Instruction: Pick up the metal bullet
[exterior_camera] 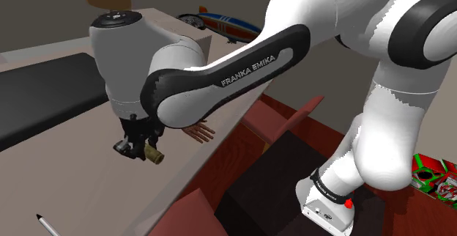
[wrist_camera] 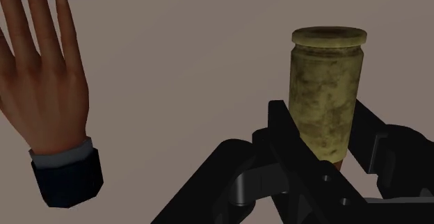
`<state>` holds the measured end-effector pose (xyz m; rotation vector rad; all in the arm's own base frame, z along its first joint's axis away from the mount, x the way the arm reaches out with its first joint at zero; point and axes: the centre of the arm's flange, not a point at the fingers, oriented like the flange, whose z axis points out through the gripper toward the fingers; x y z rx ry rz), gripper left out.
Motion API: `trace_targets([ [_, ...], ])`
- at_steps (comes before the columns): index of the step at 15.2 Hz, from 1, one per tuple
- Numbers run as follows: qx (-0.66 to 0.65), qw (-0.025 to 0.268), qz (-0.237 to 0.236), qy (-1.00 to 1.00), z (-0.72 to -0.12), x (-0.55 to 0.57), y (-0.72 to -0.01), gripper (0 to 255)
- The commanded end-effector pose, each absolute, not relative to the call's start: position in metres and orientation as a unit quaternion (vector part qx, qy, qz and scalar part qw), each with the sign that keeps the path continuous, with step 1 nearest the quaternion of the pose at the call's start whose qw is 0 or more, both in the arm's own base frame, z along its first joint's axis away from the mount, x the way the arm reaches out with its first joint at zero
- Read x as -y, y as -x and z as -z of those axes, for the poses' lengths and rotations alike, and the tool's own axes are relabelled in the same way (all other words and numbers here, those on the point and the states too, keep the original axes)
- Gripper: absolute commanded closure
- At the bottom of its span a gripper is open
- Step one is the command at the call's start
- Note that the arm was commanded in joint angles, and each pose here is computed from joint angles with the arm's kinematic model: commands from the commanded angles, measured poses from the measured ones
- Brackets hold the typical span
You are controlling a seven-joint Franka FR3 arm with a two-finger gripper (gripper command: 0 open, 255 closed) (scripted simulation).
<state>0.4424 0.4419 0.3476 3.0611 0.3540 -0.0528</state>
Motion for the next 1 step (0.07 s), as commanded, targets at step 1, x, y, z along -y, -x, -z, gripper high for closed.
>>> trace_targets([
  [1, -0.115, 0.03, 0.017, -0.993, -0.3505, -0.4416, -0.4427, 255],
])
